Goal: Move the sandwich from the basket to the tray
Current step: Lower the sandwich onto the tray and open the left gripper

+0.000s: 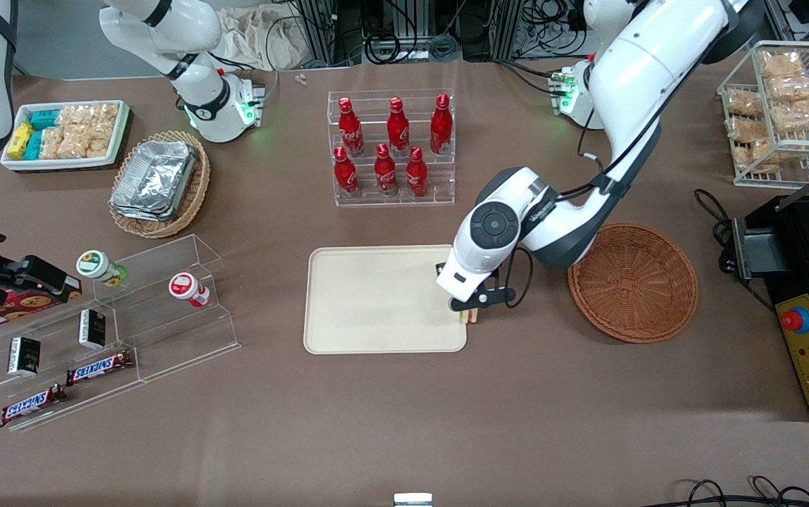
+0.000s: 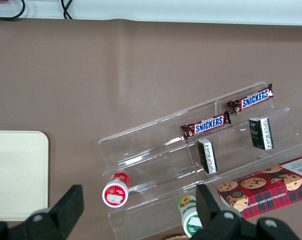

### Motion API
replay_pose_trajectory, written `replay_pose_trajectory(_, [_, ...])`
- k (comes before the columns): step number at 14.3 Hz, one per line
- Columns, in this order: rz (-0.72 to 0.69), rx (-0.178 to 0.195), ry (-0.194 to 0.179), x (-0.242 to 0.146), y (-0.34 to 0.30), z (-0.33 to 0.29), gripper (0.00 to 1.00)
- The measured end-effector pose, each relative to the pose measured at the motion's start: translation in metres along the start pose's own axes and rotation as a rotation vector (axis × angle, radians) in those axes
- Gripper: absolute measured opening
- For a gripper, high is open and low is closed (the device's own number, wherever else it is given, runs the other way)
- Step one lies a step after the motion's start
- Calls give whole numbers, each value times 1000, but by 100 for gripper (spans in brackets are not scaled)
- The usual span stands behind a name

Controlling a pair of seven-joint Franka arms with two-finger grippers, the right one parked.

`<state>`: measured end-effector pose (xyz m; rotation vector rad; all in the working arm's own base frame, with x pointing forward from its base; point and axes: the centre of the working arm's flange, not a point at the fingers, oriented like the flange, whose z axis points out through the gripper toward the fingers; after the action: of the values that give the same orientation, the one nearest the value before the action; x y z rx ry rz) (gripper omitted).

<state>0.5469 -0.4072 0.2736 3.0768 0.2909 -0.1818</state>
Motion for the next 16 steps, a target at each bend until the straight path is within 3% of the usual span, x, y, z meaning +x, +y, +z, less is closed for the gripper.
replay_pose_trajectory(5, [13,-19,-7,-1,19,32,20])
replay_pose_trajectory(8, [35,1,4,-2,25,50,20])
replay_pose_trajectory(9, [35,3,8,-1,25,54,25])
replay_pose_trajectory(13, [40,10,21,1,26,57,63])
replay_pose_trajectory(16, [26,-10,52,13,29,35,92])
